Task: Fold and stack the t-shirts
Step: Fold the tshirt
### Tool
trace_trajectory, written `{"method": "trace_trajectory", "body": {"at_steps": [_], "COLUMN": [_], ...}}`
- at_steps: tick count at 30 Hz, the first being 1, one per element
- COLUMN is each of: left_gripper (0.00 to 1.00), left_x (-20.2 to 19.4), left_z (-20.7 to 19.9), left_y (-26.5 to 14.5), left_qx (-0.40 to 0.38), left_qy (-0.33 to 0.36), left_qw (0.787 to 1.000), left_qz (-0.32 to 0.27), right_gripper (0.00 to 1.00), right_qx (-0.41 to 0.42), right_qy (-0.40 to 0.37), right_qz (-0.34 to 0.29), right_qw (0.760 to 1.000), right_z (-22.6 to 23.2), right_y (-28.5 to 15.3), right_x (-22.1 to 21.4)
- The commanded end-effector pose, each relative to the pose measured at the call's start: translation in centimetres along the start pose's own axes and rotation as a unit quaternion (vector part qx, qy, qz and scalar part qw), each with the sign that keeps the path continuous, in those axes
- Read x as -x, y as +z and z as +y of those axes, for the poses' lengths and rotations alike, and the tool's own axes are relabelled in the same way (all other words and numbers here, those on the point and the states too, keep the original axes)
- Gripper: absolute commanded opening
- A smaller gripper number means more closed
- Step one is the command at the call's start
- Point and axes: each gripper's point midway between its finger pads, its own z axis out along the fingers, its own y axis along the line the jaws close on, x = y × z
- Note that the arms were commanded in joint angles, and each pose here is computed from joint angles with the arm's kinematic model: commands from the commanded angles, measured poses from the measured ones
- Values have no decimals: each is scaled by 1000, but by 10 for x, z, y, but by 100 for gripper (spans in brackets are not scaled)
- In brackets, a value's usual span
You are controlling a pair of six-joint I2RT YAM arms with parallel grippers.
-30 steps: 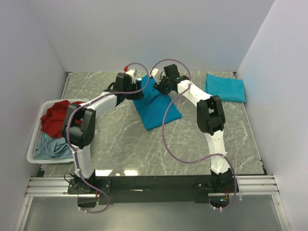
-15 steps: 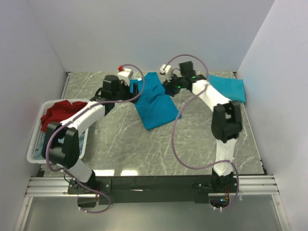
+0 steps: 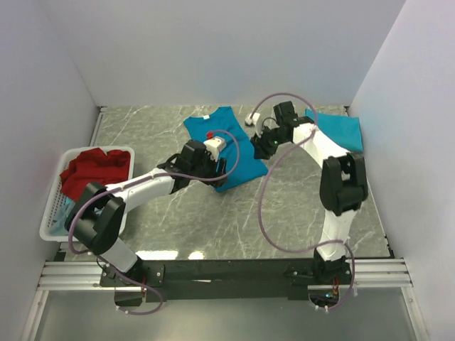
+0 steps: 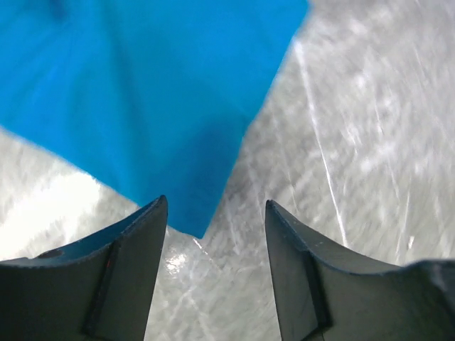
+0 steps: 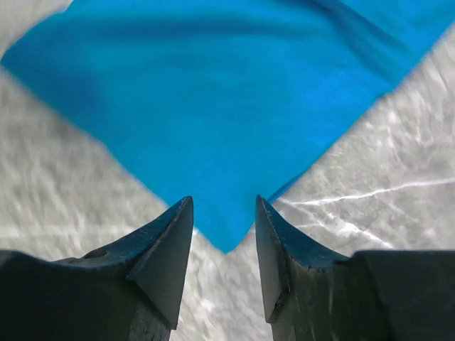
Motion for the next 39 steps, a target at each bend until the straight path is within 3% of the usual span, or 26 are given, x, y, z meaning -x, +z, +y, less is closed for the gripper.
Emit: {"method": "trace_trajectory", "body": {"at_steps": [1,5,10,22,39], "left_gripper": [63,64,62,52,51], "left_x": [25,16,7,-18,-38], "left_z": [13,11,9,10,13], "left_y": [-8,-20,-20,11,20], "left_qx": [55,53,46,35,44], "left_qy": [-117,-232,-283,-302,-306], "left_qw": [990,965,951,949,950], "left_qz": [-62,-110,-115,-76,-44], "right_gripper": [47,47,47,48,43], "right_qx": [8,-12,-14,0,18], "right_qy": [176,265,310,351,359], "right_qz": [1,0,25,34,39], "right_qw": [984,964,950,936,932], "right_z": [-11,-25,-30,-34,-29], "right_y": [-4,7,24,28,31], "right_x": [0,-11,-36,-62,-68]}}
